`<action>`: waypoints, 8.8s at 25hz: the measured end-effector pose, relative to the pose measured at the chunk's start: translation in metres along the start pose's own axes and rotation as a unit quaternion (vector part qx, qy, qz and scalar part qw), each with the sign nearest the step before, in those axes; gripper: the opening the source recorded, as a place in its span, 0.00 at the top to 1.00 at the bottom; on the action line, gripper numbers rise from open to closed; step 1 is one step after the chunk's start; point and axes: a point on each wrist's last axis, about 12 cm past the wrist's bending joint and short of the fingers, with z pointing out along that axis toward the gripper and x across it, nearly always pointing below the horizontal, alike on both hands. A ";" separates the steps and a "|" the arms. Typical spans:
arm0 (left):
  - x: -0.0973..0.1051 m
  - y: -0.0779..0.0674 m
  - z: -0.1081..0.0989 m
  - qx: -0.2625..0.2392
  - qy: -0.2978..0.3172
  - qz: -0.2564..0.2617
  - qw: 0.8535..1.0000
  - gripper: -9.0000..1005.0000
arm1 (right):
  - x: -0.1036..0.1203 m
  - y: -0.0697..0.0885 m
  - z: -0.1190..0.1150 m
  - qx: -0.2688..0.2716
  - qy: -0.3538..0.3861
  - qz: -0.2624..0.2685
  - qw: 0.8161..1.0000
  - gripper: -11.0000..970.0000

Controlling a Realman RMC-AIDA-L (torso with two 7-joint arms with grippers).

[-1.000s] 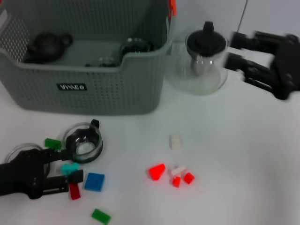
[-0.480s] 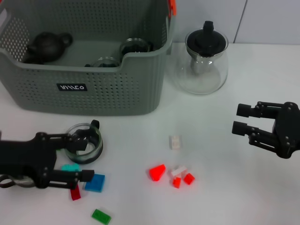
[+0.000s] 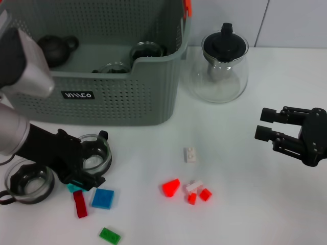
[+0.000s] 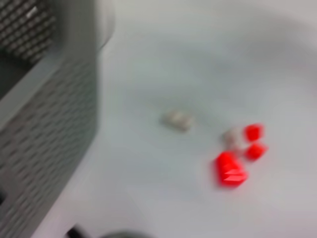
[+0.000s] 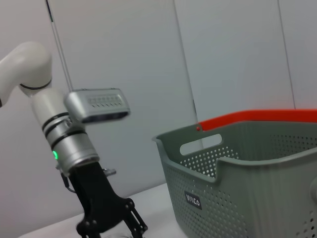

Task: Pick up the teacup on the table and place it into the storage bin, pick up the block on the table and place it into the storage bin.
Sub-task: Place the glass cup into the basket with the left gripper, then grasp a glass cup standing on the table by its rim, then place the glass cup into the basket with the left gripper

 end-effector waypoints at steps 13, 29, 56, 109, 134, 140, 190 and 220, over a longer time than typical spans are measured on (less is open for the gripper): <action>-0.009 0.003 0.038 -0.040 0.055 -0.027 0.997 0.25 | 0.002 -0.003 0.006 -0.003 0.000 0.013 1.000 0.50; -0.016 -0.006 0.063 -0.022 0.075 -0.004 0.997 0.28 | 0.002 -0.004 0.007 -0.003 0.001 0.015 1.000 0.50; -0.021 -0.009 0.015 0.062 -0.009 -0.025 0.998 0.94 | 0.001 -0.004 0.006 -0.003 0.002 0.016 1.000 0.50; -0.112 0.110 0.001 -0.170 -0.198 -0.200 0.944 0.63 | 0.007 -0.006 0.010 0.001 0.000 0.030 1.000 0.51; 0.114 -0.007 -0.041 0.008 -0.281 -0.093 0.955 0.51 | 0.002 -0.009 0.015 -0.006 0.000 0.028 1.000 0.51; 0.118 -0.005 -0.035 0.019 -0.169 -0.114 0.979 0.51 | 0.001 -0.009 0.016 -0.009 0.002 0.027 1.000 0.51; 0.107 0.006 -0.036 0.026 -0.140 -0.159 0.977 0.93 | 0.006 -0.008 0.013 -0.002 0.000 0.032 1.000 0.51; -0.094 0.118 -0.057 -0.097 -0.231 -0.208 0.946 0.94 | 0.008 -0.007 0.014 -0.002 -0.001 0.036 0.999 0.50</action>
